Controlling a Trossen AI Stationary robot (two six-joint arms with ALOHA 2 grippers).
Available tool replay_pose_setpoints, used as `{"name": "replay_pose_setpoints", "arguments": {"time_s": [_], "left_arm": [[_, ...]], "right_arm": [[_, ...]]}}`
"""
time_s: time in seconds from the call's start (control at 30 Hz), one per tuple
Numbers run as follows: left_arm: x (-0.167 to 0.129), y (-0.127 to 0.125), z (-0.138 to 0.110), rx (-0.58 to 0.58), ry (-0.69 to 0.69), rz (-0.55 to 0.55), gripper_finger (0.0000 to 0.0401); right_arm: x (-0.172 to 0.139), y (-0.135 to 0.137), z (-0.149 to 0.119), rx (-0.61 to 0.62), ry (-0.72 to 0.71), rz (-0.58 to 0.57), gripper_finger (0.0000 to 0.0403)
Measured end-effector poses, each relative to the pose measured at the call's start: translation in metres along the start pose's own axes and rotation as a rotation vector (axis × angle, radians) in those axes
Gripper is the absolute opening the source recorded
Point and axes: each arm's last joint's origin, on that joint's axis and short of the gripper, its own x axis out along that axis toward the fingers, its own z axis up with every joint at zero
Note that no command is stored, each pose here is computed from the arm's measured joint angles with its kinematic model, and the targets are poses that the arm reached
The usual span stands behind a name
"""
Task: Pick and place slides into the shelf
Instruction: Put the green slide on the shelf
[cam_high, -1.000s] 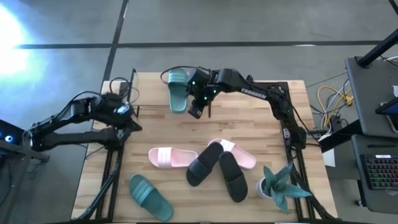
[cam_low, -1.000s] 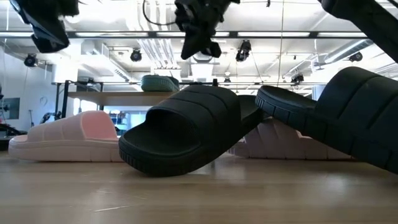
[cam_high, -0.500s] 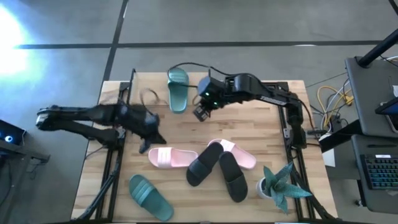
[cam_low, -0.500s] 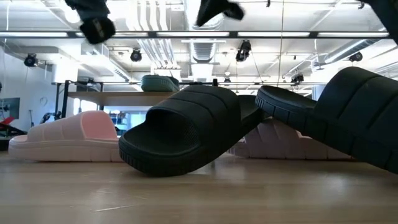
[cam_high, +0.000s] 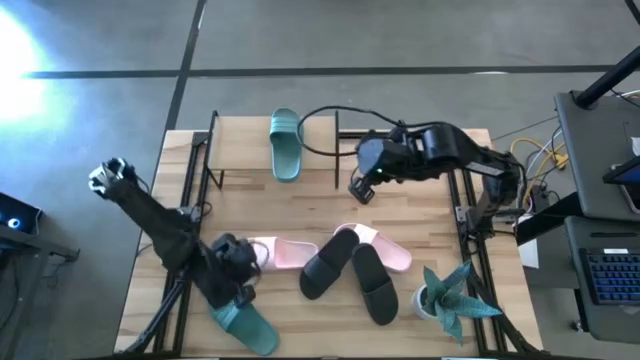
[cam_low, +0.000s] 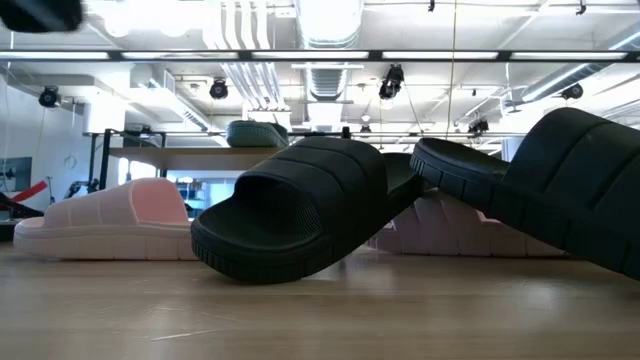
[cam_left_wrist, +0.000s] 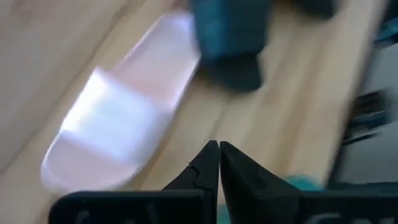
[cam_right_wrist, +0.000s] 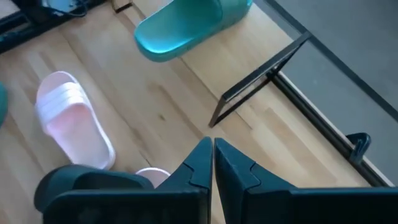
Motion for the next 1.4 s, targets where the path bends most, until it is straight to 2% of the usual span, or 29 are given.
{"name": "replay_pose_setpoints", "arguments": {"time_s": [0.1, 0.23, 0.4, 0.6, 0.73, 0.93, 1.1, 1.23, 1.4], "left_arm": [[0.006, -0.019, -0.01, 0.012, 0.097, 0.148, 0.0], [0.016, -0.047, -0.019, 0.018, 0.223, 0.251, 0.0], [0.025, -0.067, -0.026, -0.057, 0.361, 0.388, 0.0], [0.033, -0.09, -0.033, -0.159, 0.463, 0.413, 0.0005], [0.044, -0.101, -0.038, -0.192, 0.488, 0.435, 0.0042], [0.063, -0.11, -0.048, -0.221, 0.561, 0.491, 0.0127], [0.073, -0.105, -0.057, -0.26, 0.586, 0.637, 0.0185], [0.082, -0.102, -0.062, -0.241, 0.586, 0.688, 0.02], [0.098, -0.098, -0.071, -0.212, 0.586, 0.749, 0.0192]], "right_arm": [[-0.003, 0.004, -0.003, -0.017, 0.001, 0.012, 0.0009], [-0.001, 0.009, -0.007, -0.035, 0.013, 0.013, 0.0009], [0.013, 0.013, -0.013, -0.065, 0.063, -0.017, 0.0009], [0.033, 0.018, -0.024, -0.146, 0.136, -0.056, 0.0009], [0.046, 0.021, -0.032, -0.189, 0.213, -0.043, 0.0009], [0.055, 0.022, -0.04, -0.226, 0.267, -0.049, 0.0009], [0.056, 0.021, -0.041, -0.249, 0.271, -0.048, 0.0009], [0.056, 0.021, -0.042, -0.257, 0.272, -0.047, 0.0009], [0.055, 0.021, -0.041, -0.261, 0.271, -0.046, 0.0009]]}}
